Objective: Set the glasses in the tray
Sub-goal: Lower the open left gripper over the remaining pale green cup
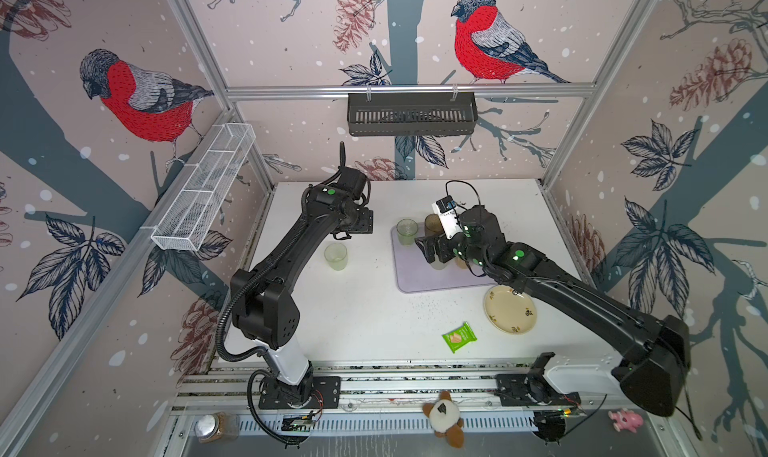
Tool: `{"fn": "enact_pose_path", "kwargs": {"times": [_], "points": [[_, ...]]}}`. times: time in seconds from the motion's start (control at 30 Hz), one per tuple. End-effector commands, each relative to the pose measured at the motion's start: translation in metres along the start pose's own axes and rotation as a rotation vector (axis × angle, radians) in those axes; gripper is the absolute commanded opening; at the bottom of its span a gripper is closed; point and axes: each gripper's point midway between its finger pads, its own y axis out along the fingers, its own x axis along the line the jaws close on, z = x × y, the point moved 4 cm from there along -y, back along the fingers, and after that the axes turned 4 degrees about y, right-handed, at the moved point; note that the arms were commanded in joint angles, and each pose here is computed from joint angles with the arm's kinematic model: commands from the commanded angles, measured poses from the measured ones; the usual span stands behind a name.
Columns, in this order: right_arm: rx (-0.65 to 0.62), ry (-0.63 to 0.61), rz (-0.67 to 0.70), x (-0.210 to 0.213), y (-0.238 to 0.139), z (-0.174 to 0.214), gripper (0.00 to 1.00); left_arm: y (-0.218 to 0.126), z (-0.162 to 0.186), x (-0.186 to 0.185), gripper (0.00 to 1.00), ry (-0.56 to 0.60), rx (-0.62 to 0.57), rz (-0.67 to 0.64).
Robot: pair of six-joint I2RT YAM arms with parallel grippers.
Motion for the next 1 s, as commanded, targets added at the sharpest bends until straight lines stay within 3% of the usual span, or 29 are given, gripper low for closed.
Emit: {"fn": "enact_pose_path", "kwargs": {"times": [0.0,0.5,0.97], "points": [[-0.025,0.009,-0.006,0.002,-0.002,-0.006,1.0,0.005,0.002,0.006,0.69,-0.017,-0.016,-0.004],[-0.015,0.0,-0.003,0.002,-0.002,-0.006,1.0,0.045,0.01,0.03,0.47,-0.021,0.027,-0.051],[-0.016,-0.002,0.011,-0.001,0.003,-0.006,0.99,0.069,0.021,0.038,0.39,-0.027,0.075,-0.067]]}}
